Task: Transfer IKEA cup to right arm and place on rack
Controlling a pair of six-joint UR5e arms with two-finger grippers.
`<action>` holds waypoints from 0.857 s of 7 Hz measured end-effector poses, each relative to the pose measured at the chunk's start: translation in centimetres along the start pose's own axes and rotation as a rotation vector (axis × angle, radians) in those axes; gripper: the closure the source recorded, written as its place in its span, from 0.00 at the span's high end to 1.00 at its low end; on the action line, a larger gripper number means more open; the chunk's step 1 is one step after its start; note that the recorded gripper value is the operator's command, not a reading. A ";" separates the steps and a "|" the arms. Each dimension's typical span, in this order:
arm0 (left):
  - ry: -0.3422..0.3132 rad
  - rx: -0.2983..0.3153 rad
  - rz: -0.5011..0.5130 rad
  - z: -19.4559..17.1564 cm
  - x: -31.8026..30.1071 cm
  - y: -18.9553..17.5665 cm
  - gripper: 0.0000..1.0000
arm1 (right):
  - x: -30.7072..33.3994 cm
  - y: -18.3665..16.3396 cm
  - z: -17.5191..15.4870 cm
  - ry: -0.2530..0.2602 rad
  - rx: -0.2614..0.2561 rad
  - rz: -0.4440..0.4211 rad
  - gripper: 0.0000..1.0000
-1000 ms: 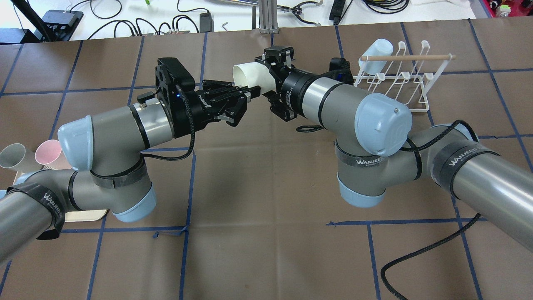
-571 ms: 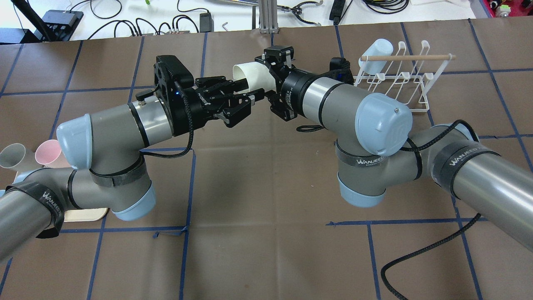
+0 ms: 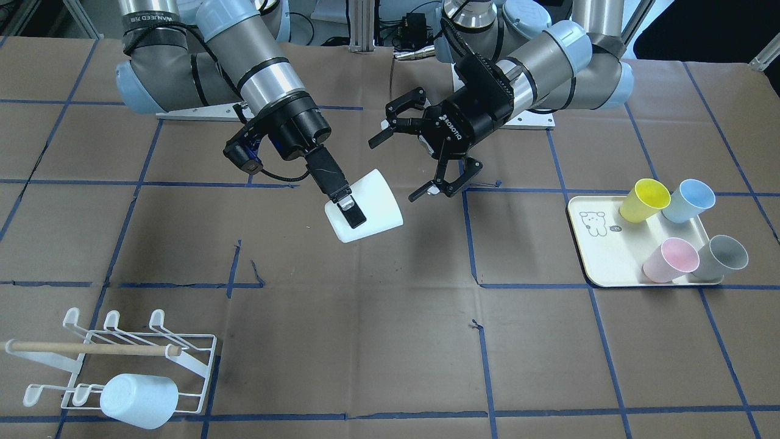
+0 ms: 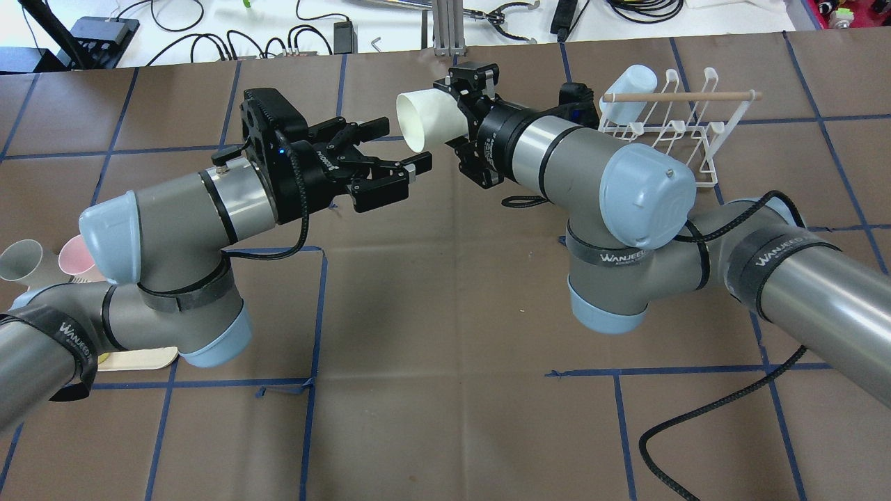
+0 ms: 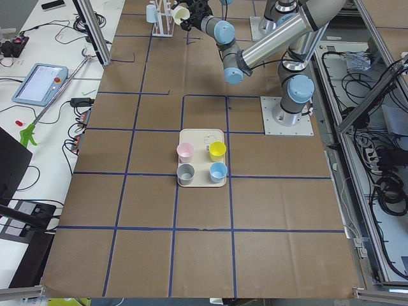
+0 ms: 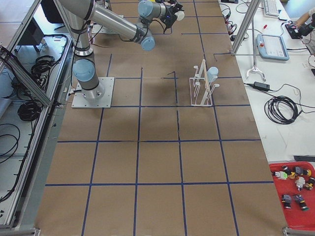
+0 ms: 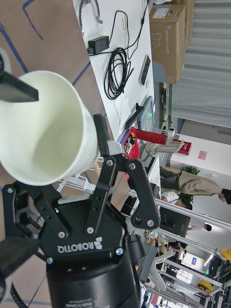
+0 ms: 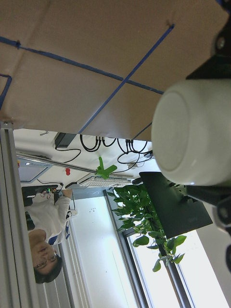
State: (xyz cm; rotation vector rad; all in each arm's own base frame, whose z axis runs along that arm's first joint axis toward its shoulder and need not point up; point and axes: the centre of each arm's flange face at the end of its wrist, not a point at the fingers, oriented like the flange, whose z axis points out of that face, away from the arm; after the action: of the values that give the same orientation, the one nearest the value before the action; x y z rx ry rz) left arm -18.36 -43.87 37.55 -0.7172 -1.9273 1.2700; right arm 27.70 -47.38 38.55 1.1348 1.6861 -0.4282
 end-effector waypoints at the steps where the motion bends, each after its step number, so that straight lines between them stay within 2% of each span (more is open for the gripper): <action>1: -0.036 0.014 -0.008 -1.2 -1.5 -0.3 0.99 | -1.3 -2.0 0.6 -0.026 0.028 -0.028 0.27; 2: -0.079 0.024 -0.020 -2.3 -3.3 -0.5 0.99 | -2.7 -4.9 1.2 -0.060 0.070 -0.118 0.27; 3: -0.119 0.020 -0.040 -2.9 -4.8 -0.6 0.99 | -4.1 -8.2 1.5 -0.086 0.121 -0.250 0.27; 4: -0.190 -0.006 -0.070 -3.0 -6.3 -0.6 0.99 | -5.3 -11.4 1.3 -0.099 0.178 -0.389 0.27; 5: -0.299 -0.053 -0.110 -3.0 -8.1 -1.1 0.99 | -6.0 -15.2 0.7 -0.089 0.243 -0.526 0.27; 6: -0.408 -0.120 -0.165 -3.0 -9.9 -1.9 0.99 | -5.8 -19.8 0.1 -0.049 0.314 -0.661 0.27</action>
State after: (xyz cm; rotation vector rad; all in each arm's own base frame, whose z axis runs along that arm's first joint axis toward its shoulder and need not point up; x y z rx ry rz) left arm -10.18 -50.55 37.59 -0.3624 -2.3525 1.2774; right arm 11.39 -59.94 39.06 0.7402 1.9734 -1.1559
